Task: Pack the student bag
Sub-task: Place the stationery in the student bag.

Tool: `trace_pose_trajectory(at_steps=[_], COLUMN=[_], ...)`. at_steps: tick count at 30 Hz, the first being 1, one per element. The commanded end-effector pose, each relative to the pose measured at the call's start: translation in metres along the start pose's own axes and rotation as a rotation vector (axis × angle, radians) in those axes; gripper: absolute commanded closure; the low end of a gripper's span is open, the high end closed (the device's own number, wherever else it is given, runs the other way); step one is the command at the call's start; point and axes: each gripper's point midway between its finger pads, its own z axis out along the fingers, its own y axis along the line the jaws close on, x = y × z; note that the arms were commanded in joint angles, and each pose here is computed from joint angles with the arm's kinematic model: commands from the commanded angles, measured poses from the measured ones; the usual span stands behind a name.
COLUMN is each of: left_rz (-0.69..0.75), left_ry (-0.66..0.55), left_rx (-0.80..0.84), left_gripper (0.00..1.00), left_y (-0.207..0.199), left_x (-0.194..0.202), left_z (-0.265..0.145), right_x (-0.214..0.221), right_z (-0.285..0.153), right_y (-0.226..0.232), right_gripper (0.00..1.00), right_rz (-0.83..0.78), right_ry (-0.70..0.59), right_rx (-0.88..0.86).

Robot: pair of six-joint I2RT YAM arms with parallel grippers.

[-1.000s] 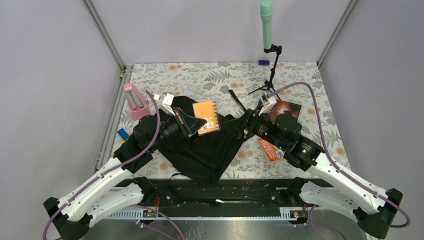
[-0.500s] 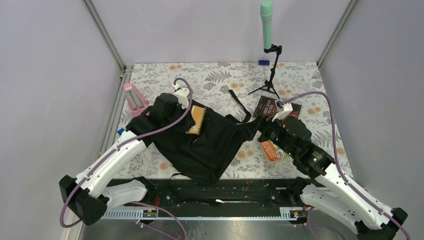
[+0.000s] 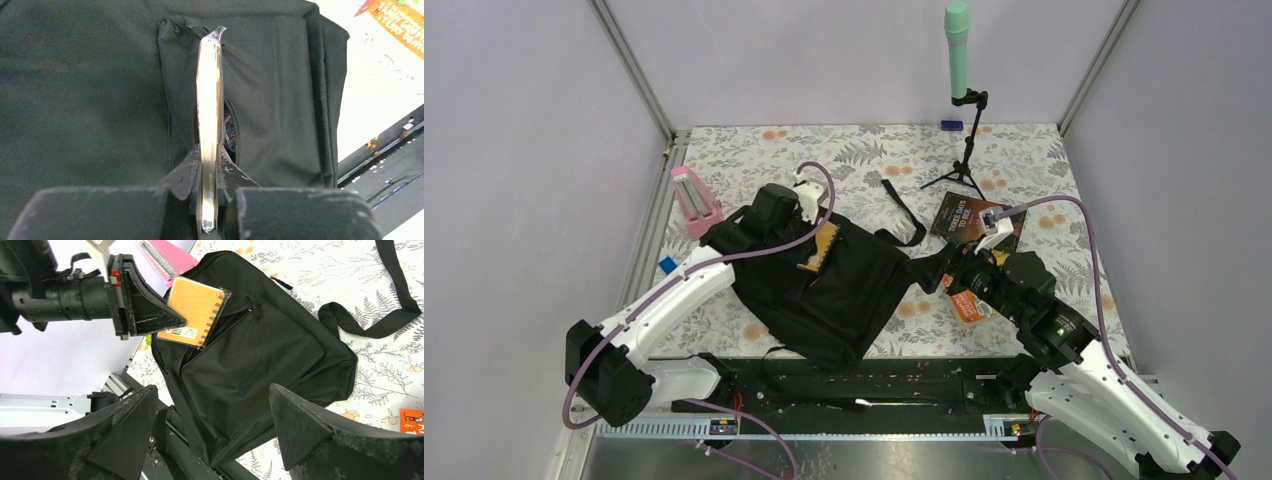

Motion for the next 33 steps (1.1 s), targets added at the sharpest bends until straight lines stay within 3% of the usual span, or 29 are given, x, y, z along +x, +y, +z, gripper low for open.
trace_pose_trajectory(at_steps=[1,16,24,28,33], left_rz=[0.048,-0.017,-0.066,-0.113,-0.150], left_ry=[-0.045,0.183,0.279,0.358,0.349], left_rx=[-0.022,-0.072,0.013,-0.090,-0.162], left_gripper=[1.00,1.00,1.00,1.00,1.00], left_y=[0.007,0.014,0.001,0.020,0.030], left_x=[-0.016,0.023,0.034,0.044,0.041], left_z=[0.009,0.020,0.027,0.030,0.023], right_x=[-0.007,0.002,0.003,0.003,0.004], right_z=[-0.003,0.003,0.005,0.004,0.005], right_y=[0.009,0.013,0.013,0.013,0.011], right_gripper=[0.11,0.13,0.14,0.14,0.15], right_rz=[0.011,0.071,0.082,0.085,0.083], right_ry=[-0.027,0.003,0.015,0.012,0.011], right_rx=[-0.044,-0.071,-0.067,-0.069,-0.060])
